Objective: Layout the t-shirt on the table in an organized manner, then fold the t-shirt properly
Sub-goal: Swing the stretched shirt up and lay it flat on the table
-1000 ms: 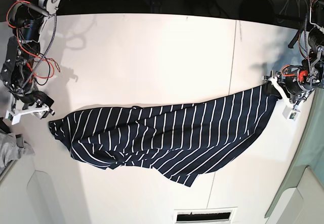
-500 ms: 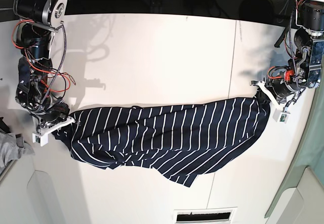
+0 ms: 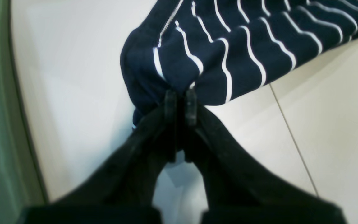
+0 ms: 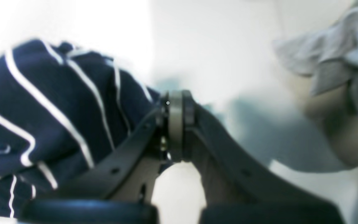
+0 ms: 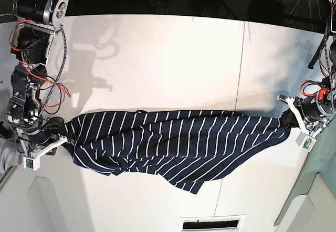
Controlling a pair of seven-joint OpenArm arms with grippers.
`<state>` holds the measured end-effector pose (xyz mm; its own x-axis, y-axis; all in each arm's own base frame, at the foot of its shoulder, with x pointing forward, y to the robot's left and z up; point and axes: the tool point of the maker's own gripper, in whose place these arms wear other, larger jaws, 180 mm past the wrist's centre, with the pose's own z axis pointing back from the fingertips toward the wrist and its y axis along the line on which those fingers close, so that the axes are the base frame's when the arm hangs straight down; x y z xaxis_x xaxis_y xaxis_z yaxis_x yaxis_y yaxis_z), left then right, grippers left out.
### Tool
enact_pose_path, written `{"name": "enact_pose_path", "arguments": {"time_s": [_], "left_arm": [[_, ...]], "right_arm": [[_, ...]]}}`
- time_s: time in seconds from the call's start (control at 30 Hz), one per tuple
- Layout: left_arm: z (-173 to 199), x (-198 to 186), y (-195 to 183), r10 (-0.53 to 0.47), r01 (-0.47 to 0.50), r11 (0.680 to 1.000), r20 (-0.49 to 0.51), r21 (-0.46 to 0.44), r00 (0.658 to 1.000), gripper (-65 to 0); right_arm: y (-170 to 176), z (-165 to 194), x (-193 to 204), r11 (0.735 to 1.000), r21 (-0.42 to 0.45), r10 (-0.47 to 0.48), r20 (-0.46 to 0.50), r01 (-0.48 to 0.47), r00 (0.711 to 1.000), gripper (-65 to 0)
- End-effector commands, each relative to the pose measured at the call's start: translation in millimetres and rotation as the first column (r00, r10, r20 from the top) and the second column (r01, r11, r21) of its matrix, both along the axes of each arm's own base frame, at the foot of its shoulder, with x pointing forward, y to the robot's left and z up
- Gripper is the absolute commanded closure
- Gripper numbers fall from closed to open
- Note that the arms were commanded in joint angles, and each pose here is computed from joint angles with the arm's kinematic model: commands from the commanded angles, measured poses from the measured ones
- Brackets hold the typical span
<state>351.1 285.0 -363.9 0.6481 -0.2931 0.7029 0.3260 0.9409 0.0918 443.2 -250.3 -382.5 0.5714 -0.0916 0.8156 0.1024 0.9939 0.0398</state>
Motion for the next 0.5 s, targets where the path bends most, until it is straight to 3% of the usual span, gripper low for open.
{"name": "enact_pose_path", "arguments": {"time_s": [0.0, 0.1, 0.2, 0.27, 0.47], "left_arm": [[20.3, 11.5, 6.2, -0.004, 0.003, 1.0, 0.056, 0.013, 0.998, 0.0], [16.2, 7.7, 6.0, -0.002, 0.002, 1.0, 0.036, 0.01, 0.999, 0.0], [13.9, 5.4, 6.1, -0.001, 0.001, 1.0, 0.024, 0.01, 1.0, 0.0], [13.6, 5.2, 6.1, -0.001, 0.001, 1.0, 0.023, 0.01, 1.0, 0.0], [11.8, 5.9, -0.4, -0.002, 0.002, 1.0, 0.028, -0.011, 1.0, 0.0]], "right_arm": [[-9.6, 24.4, 13.5, 1.0, 0.004, -0.026, 0.077, 0.026, 0.997, 0.0], [-25.6, 20.9, 8.6, 0.99, 0.072, -0.13, 0.082, 0.124, 0.988, 0.0], [-46.7, 10.2, 1.3, 0.959, 0.122, -0.267, 0.078, 0.256, 0.961, -20.6], [-49.4, -1.2, -3.3, 0.945, 0.143, -0.303, 0.053, 0.293, 0.951, -27.9], [-34.2, -36.4, -10.2, 0.939, 0.214, -0.284, 0.031, 0.271, 0.958, -28.3]]}}
